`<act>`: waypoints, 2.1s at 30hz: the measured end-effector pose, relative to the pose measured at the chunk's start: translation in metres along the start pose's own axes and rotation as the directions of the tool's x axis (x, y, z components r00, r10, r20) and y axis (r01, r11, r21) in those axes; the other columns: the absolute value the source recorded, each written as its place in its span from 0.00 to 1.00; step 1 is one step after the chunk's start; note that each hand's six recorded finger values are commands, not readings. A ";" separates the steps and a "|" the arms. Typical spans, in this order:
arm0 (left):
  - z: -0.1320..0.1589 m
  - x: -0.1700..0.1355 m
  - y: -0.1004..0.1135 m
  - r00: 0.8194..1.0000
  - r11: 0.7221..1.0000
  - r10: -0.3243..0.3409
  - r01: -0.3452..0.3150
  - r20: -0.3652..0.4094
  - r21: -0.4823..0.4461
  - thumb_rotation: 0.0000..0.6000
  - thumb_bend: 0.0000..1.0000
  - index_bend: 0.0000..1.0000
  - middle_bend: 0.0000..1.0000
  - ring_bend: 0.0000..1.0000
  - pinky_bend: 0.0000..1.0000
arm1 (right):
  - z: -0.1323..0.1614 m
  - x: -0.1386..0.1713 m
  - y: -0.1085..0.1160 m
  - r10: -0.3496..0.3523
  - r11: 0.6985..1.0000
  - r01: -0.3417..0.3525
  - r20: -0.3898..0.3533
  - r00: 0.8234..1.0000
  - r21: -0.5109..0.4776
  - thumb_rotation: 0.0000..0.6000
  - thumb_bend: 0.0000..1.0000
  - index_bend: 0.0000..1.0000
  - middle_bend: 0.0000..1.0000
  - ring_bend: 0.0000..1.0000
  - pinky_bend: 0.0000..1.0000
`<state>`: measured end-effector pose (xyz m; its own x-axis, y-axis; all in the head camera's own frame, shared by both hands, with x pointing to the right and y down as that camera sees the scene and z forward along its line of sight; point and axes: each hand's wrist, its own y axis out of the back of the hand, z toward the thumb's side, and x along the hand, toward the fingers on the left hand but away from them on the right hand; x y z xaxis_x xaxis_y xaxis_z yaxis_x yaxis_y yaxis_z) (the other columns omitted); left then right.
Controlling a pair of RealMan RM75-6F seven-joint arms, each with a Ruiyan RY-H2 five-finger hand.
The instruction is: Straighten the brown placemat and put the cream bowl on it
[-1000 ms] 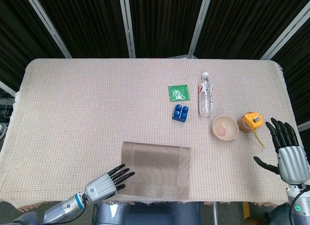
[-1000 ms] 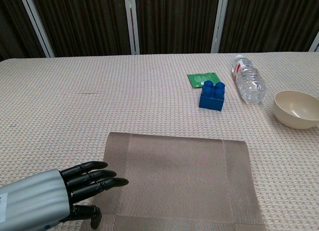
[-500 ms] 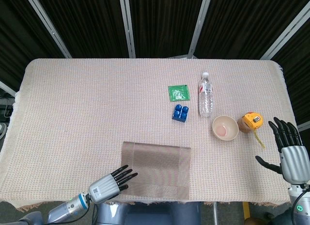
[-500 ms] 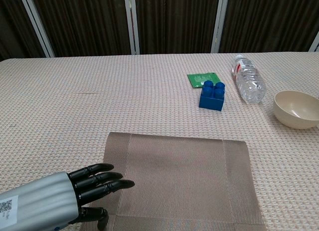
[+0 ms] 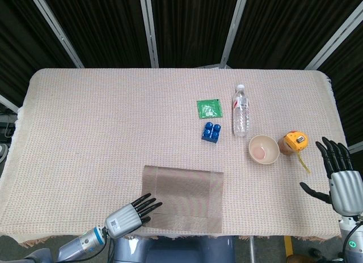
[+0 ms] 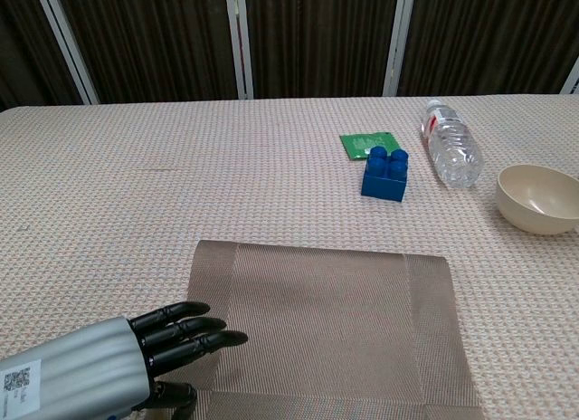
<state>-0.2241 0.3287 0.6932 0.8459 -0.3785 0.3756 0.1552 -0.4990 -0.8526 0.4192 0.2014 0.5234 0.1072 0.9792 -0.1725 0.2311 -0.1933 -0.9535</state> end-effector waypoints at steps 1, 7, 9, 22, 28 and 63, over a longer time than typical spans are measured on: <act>0.000 0.000 0.000 1.000 1.000 -0.001 0.001 -0.002 -0.002 1.00 0.48 0.55 0.00 0.00 0.00 | 0.000 0.000 0.000 0.000 1.000 0.000 0.000 1.000 -0.001 1.00 0.00 0.01 0.00 0.00 0.00; 0.000 0.003 -0.001 1.000 1.000 -0.004 0.004 -0.015 -0.024 1.00 0.51 0.62 0.00 0.00 0.00 | 0.000 0.000 0.001 -0.002 1.000 0.002 0.001 1.000 -0.006 1.00 0.00 0.01 0.00 0.00 0.00; 0.000 0.005 0.000 1.000 1.000 -0.001 0.001 -0.017 -0.030 1.00 0.52 0.62 0.00 0.00 0.00 | -0.001 0.000 0.002 -0.003 1.000 0.003 0.002 1.000 -0.007 1.00 0.00 0.01 0.00 0.00 0.00; -0.012 0.030 0.034 0.990 0.982 0.102 -0.116 -0.102 -0.149 1.00 0.53 0.64 0.00 0.00 0.00 | -0.001 0.000 0.002 -0.001 1.000 0.002 0.002 1.000 -0.010 1.00 0.00 0.01 0.00 0.00 0.00; -0.042 0.057 0.079 0.953 0.937 0.204 -0.256 -0.224 -0.238 1.00 0.56 0.65 0.00 0.00 0.00 | 0.001 0.001 0.002 -0.004 1.000 0.004 -0.002 1.000 -0.007 1.00 0.00 0.01 0.00 0.00 0.00; -0.249 -0.021 0.133 0.557 0.854 0.111 -0.477 -0.823 -0.208 1.00 0.00 0.00 0.00 0.00 0.00 | 0.006 0.003 -0.011 0.051 0.999 -0.051 -0.019 0.999 0.011 1.00 0.00 0.02 0.00 0.00 0.00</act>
<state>-0.3481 0.0758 0.6627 0.0689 -0.9077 0.4139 -0.3765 -0.4079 -0.8318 0.4109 0.2068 0.5324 0.1369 0.9666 -0.2165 0.2148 -0.2423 -0.9461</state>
